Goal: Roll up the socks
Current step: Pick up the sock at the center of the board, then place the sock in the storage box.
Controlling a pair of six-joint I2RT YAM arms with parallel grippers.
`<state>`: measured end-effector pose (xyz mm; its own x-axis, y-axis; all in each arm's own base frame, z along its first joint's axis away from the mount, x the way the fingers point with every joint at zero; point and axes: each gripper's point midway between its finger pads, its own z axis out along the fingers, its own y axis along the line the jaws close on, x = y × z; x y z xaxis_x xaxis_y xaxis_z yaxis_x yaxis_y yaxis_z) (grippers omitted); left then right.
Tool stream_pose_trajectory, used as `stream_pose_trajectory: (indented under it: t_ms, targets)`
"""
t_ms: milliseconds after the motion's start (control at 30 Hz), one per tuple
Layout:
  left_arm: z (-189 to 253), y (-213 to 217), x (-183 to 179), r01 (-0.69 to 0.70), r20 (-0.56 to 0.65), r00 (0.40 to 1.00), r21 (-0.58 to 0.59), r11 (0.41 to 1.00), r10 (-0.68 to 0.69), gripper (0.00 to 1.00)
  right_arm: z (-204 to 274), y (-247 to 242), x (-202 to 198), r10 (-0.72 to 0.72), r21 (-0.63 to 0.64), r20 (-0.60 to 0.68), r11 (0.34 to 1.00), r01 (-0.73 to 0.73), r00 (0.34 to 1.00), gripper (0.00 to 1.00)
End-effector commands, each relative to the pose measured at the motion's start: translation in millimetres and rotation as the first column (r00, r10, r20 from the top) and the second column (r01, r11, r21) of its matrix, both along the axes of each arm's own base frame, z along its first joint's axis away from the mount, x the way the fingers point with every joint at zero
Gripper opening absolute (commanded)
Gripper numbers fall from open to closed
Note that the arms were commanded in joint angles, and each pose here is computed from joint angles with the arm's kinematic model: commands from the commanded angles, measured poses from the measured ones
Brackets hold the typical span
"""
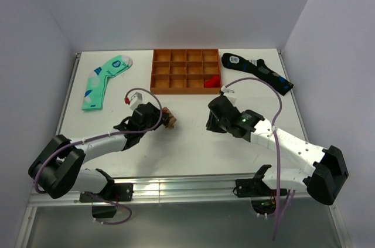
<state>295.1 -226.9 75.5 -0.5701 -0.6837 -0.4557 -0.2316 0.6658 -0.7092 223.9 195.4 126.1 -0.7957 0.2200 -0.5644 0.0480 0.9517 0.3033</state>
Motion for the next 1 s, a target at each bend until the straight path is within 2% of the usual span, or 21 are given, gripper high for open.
stream_pose_trajectory:
  t_ms: [0,400,567,767,800,867,967]
  targets:
    - [57,-13,23,0.084,0.128,0.989,-0.052,0.995,-0.077,0.00,9,-16,4,-0.025,-0.033,0.050,0.999,0.026,0.998,0.40]
    - [141,-17,96,0.165,0.291,0.947,-0.084,0.983,-0.134,0.00,22,-33,7,-0.035,-0.053,0.103,0.998,0.040,0.994,0.40]
    - [172,-41,127,0.285,0.365,0.902,-0.104,0.953,-0.230,0.00,39,-51,8,-0.066,-0.073,0.161,0.994,0.079,0.985,0.40]
    - [181,-79,162,0.436,0.401,0.838,-0.081,0.896,-0.371,0.00,65,-70,7,-0.091,-0.071,0.242,0.991,0.111,0.966,0.40]
    - [167,-84,168,0.448,0.380,0.840,-0.083,0.890,-0.387,0.00,68,-74,8,-0.101,-0.079,0.254,0.989,0.125,0.962,0.40]
    - [174,-93,176,0.491,0.409,0.811,-0.088,0.866,-0.418,0.00,71,-81,7,-0.101,-0.097,0.266,0.987,0.130,0.959,0.40]
    - [163,-104,188,0.544,0.402,0.787,-0.094,0.834,-0.468,0.00,74,-87,5,-0.104,-0.100,0.286,0.985,0.138,0.952,0.40]
